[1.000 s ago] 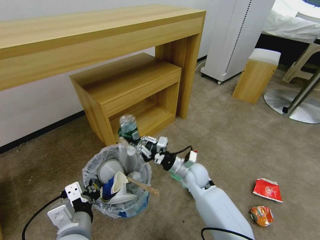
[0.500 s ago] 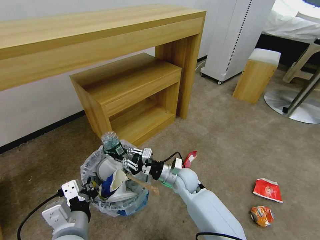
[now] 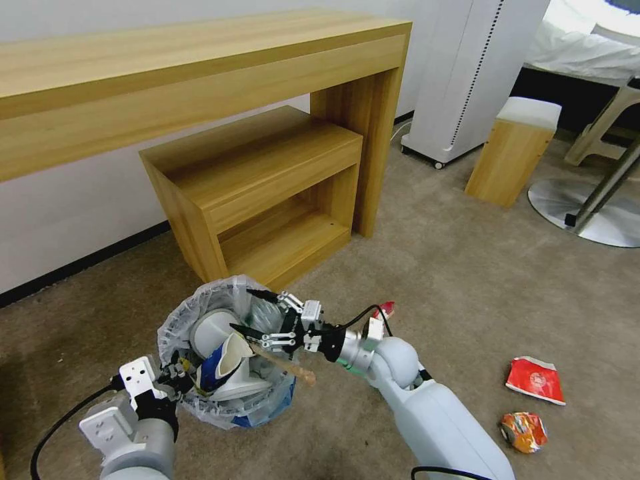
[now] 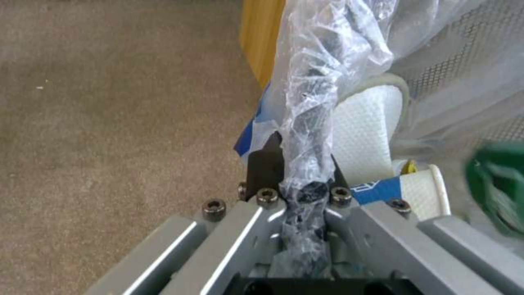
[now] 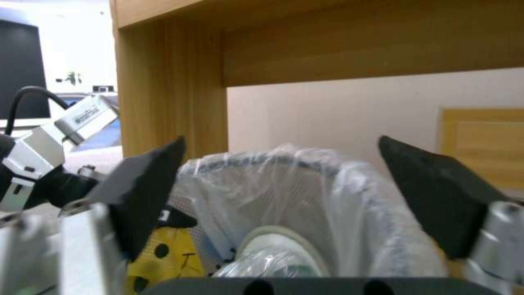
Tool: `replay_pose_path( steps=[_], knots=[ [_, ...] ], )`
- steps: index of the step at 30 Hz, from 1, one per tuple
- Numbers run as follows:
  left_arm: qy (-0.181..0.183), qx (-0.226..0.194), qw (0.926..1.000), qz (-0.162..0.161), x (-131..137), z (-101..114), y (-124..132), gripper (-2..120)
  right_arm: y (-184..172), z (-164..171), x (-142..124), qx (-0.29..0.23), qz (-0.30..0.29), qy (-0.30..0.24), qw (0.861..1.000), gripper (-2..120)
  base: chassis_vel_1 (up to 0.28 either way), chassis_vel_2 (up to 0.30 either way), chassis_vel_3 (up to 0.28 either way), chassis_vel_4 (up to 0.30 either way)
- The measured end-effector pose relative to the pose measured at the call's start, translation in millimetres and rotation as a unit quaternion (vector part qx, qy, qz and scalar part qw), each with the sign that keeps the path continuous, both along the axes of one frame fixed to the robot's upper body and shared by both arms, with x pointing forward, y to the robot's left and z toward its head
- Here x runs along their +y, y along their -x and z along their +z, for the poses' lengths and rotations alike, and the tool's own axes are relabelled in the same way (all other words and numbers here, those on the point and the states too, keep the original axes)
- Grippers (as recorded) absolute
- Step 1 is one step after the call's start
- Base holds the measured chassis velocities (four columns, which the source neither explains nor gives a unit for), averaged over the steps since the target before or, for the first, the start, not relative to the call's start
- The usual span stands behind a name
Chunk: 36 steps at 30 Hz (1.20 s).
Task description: Pick up the trash bin and place the garbage on the floor into it.
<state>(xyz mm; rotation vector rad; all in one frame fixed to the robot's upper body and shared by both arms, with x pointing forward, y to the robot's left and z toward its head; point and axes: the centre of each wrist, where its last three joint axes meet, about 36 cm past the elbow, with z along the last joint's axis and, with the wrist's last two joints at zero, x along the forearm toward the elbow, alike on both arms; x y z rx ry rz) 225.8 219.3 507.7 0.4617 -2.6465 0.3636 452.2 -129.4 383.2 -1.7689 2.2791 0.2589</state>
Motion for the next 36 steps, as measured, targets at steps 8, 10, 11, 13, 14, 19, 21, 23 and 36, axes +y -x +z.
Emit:
replay_pose_path(
  steps=[8, 10, 11, 13, 14, 19, 21, 23, 36],
  knots=[
    [-0.003, 0.0, 1.0, 0.003, 2, 0, 0, 1, 12, 30, -29, 0.016, -0.089, -0.052, 0.995, 100, 0.0, 0.0, 0.0, 0.0],
    [-0.003, 0.0, 1.0, 0.004, 3, 0, 0, 1, 14, 32, -31, 0.02, -0.1, -0.054, 0.993, 100, 0.0, 0.0, 0.0, 0.0],
    [-0.006, -0.002, 1.0, 0.006, 5, 1, 0, 1, 23, 40, -47, 0.041, -0.163, -0.054, 0.984, 100, 0.0, 0.0, 0.0, 0.0],
    [-0.006, -0.007, 0.9999, 0.008, 9, 2, -2, 1, 39, 49, -67, 0.073, -0.254, -0.038, 0.964, 100, 0.0, 0.0, 0.0, 0.0],
    [-0.006, -0.007, 0.9999, 0.008, 9, 2, -2, 1, 39, 49, -67, 0.073, -0.254, -0.038, 0.964, 100, 0.0, 0.0, 0.0, 0.0],
    [-0.009, -0.02, 0.9996, 0.017, 16, 6, -7, 1, 90, 57, -88, 0.18, -0.427, -0.013, 0.886, 100, 0.0, 0.0, 0.0, 0.0],
    [-0.014, -0.029, 0.9992, 0.024, 20, 9, -9, 1, 106, 62, -96, 0.215, -0.498, -0.015, 0.84, 100, 0.0, 0.0, 0.0, 0.0],
    [-0.017, -0.033, 0.999, 0.027, 21, 10, -10, 1, 110, 64, -99, 0.218, -0.516, -0.019, 0.828, 100, 0.0, 0.0, 0.0, 0.0],
    [-0.026, -0.052, 0.9975, 0.041, 26, 13, -13, 1, 135, 66, -128, 0.225, -0.606, 0.018, 0.763, 100, 0.0, 0.0, 0.0, 0.0]
  ],
)
